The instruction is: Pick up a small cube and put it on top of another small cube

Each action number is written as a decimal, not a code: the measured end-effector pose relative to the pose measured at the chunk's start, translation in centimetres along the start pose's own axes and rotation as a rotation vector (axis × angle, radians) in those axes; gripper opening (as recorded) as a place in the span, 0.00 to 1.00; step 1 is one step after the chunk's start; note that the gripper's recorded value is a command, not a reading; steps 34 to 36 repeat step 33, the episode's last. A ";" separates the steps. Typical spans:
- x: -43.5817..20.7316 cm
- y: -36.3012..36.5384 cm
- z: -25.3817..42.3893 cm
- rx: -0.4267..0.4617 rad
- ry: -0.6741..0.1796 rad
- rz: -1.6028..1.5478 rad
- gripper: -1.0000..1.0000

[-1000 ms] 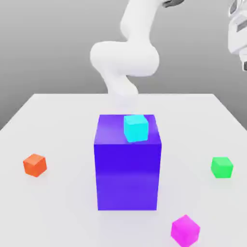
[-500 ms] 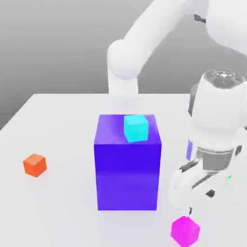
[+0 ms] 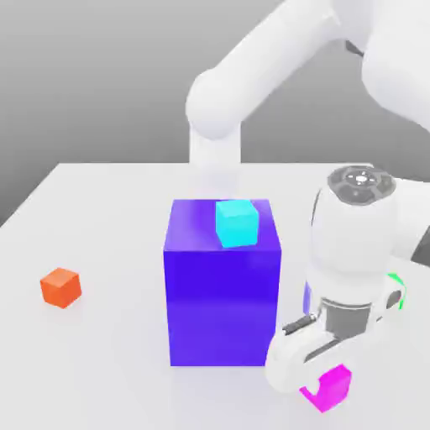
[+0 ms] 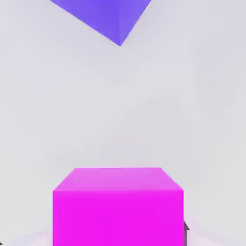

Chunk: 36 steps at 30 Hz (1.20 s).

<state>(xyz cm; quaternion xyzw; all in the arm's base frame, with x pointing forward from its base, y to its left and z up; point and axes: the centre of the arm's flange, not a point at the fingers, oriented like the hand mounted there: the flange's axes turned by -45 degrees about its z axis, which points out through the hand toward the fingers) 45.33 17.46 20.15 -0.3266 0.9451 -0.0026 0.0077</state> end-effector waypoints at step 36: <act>9.1 26.9 1.5 -0.013 0.003 -1.137 1.00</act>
